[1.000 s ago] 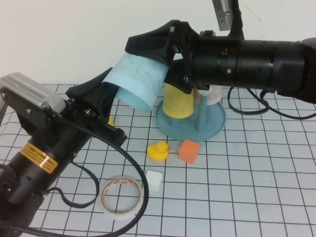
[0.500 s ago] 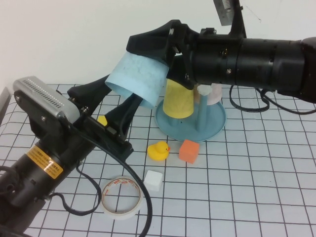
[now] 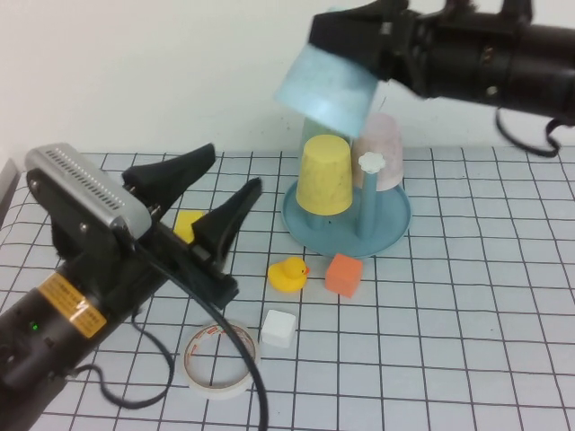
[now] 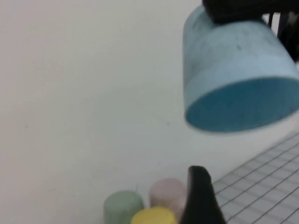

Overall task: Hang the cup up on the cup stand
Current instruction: Place the cup on the cup holder

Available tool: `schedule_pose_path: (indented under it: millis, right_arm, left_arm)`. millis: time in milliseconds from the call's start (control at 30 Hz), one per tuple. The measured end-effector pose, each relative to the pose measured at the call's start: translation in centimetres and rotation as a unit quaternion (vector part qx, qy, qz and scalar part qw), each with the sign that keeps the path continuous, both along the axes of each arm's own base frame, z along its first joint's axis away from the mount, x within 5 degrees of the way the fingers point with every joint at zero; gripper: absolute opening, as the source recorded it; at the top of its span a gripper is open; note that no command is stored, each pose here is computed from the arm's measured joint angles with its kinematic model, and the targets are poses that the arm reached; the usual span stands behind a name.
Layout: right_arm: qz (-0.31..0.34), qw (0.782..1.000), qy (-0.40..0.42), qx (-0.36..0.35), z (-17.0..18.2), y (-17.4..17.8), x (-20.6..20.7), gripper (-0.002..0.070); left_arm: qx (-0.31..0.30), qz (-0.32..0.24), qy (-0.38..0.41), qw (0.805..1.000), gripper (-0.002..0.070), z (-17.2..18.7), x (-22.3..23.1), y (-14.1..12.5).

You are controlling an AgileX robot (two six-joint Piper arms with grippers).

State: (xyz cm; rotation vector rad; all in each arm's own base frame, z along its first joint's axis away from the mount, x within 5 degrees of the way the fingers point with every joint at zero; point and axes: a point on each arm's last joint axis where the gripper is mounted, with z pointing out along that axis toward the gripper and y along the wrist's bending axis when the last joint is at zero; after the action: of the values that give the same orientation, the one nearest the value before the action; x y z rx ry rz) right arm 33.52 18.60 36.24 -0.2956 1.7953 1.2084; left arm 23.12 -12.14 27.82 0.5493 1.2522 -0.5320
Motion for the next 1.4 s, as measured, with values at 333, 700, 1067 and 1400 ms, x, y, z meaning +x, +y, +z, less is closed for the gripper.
schedule_pose_path:
  millis: [333,700,1067,1400]
  right_arm:
    - [-0.086,0.969,-0.160,-0.164,-0.3,-2.1,1.8,0.0578]
    - [-0.136,0.937,-0.165,-0.276,-4.1,-2.7,4.5,0.0578]
    - [-0.104,0.923,-0.157,-0.337,-8.8,-2.1,6.3,0.0578]
    - [-0.085,0.923,-0.149,-0.344,-10.6,-1.7,6.9,0.0578]
  left_arm:
    - [0.120,0.096,0.092,0.984,0.0033,0.6,-2.8,2.7]
    - [0.170,0.134,0.115,0.969,0.0000,1.3,-4.8,4.3]
    - [0.189,0.144,0.142,0.961,0.0000,0.6,-4.8,4.6]
    - [0.198,0.146,0.145,0.958,0.0000,0.5,-4.8,4.6]
